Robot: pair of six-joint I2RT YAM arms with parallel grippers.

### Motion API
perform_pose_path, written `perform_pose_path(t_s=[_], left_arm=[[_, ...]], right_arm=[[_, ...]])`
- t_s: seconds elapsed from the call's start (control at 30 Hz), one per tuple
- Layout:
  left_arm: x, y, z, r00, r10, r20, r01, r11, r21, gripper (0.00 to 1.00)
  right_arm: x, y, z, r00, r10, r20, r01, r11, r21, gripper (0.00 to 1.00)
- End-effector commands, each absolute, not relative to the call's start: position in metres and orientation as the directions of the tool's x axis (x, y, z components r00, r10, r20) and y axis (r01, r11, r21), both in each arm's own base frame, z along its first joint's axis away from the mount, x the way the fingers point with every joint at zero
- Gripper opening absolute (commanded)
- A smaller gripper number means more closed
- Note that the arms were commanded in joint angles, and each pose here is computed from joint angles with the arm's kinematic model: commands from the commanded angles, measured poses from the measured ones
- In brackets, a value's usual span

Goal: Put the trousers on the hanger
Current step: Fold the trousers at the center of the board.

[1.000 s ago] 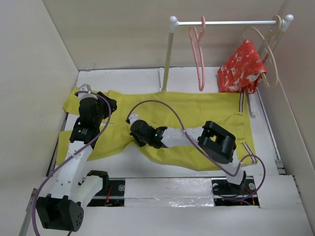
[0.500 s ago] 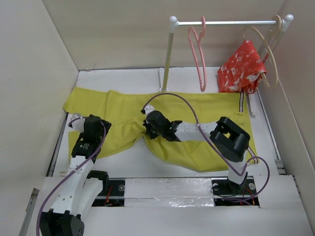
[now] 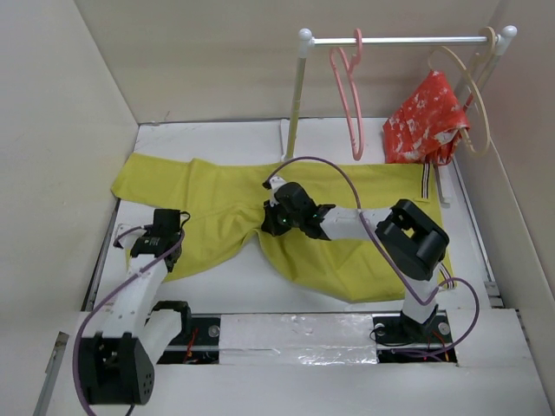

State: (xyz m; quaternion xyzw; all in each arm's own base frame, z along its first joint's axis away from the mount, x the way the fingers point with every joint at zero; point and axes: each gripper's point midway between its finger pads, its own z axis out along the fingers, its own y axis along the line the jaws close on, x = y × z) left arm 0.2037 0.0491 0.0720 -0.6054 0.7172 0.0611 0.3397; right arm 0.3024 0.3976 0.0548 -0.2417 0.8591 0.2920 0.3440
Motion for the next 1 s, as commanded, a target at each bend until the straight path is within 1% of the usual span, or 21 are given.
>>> perform_pose_path(t_s=[0.0,0.1,0.13,0.23,0.27,0.43,0.47,0.53,0.57,0.6,0.63,0.7,0.73,0.77,0.8,0.83,0.87,0.9,0.93,0.97], left_arm=[[0.197,0.055,0.068,0.017,-0.834,-0.552,-0.948,0.161,-0.273,0.46],[0.200,0.043,0.068,-0.001,-0.866,-0.500,-0.936,0.177,-0.305,0.47],[0.201,0.033,0.065,-0.025,-0.889,-0.457,-0.929,0.189,-0.317,0.48],[0.201,0.025,0.064,-0.055,-0.905,-0.421,-0.927,0.203,-0.315,0.49],[0.200,0.023,0.060,-0.064,-0.908,-0.413,-0.932,0.202,-0.300,0.51],[0.201,0.017,0.021,-0.113,-0.917,-0.382,-0.949,0.215,-0.233,0.52],[0.198,0.018,0.010,-0.132,-0.915,-0.380,-0.958,0.216,-0.187,0.50],[0.206,0.024,0.008,-0.115,-0.904,-0.412,-0.962,0.205,-0.181,0.46],[0.207,0.026,0.004,-0.124,-0.899,-0.420,-0.966,0.207,-0.158,0.43],[0.213,0.028,0.005,-0.116,-0.896,-0.429,-0.965,0.203,-0.163,0.42],[0.227,0.036,0.011,-0.096,-0.881,-0.463,-0.961,0.204,-0.189,0.42],[0.237,0.043,0.007,-0.095,-0.869,-0.486,-0.965,0.200,-0.168,0.41],[0.257,0.048,0.013,-0.072,-0.864,-0.499,-0.959,0.198,-0.205,0.41],[0.260,0.050,0.003,-0.122,-0.852,-0.510,-0.962,0.227,-0.149,0.41],[0.268,0.053,0.003,-0.132,-0.842,-0.523,-0.963,0.234,-0.133,0.41],[0.292,0.060,0.016,-0.117,-0.827,-0.549,-0.960,0.236,-0.150,0.39],[0.297,0.063,0.005,-0.186,-0.810,-0.555,-0.959,0.273,-0.077,0.39],[0.307,0.065,0.008,-0.200,-0.801,-0.565,-0.958,0.282,-0.061,0.38],[0.328,0.068,0.024,-0.202,-0.788,-0.582,-0.955,0.291,-0.063,0.38],[0.333,0.069,0.020,-0.234,-0.782,-0.578,-0.952,0.304,-0.025,0.39]], right_arm=[[0.317,0.400,0.092,-0.613,-0.111,-0.782,-0.643,0.645,0.413,0.01],[0.320,0.394,0.090,-0.610,-0.102,-0.785,-0.634,0.657,0.407,0.01],[0.325,0.390,0.089,-0.609,-0.105,-0.786,-0.631,0.665,0.400,0.01],[0.326,0.385,0.091,-0.616,-0.111,-0.780,-0.630,0.664,0.402,0.01],[0.328,0.381,0.091,-0.618,-0.097,-0.780,-0.625,0.662,0.413,0.01],[0.326,0.378,0.102,-0.611,-0.078,-0.788,-0.636,0.642,0.429,0.03],[0.325,0.379,0.100,-0.613,-0.081,-0.786,-0.636,0.641,0.430,0.06],[0.322,0.380,0.097,-0.621,-0.091,-0.779,-0.643,0.628,0.439,0.09],[0.318,0.383,0.097,-0.621,-0.097,-0.778,-0.648,0.622,0.439,0.13],[0.318,0.382,0.096,-0.621,-0.099,-0.778,-0.648,0.622,0.438,0.16],[0.313,0.384,0.095,-0.618,-0.111,-0.778,-0.656,0.618,0.433,0.19],[0.311,0.381,0.097,-0.618,-0.118,-0.777,-0.658,0.618,0.429,0.33],[0.309,0.380,0.099,-0.610,-0.129,-0.782,-0.668,0.614,0.421,0.40],[0.311,0.375,0.103,-0.609,-0.125,-0.783,-0.665,0.619,0.418,0.50],[0.308,0.374,0.106,-0.607,-0.128,-0.784,-0.672,0.610,0.420,0.56],[0.310,0.371,0.111,-0.601,-0.124,-0.790,-0.675,0.607,0.418,0.63],[0.307,0.370,0.114,-0.596,-0.125,-0.793,-0.682,0.600,0.418,0.75],[0.307,0.366,0.125,-0.581,-0.111,-0.807,-0.690,0.593,0.415,0.76],[0.306,0.365,0.129,-0.570,-0.112,-0.814,-0.698,0.588,0.407,0.81],[0.305,0.364,0.133,-0.561,-0.108,-0.821,-0.703,0.585,0.404,0.82]])
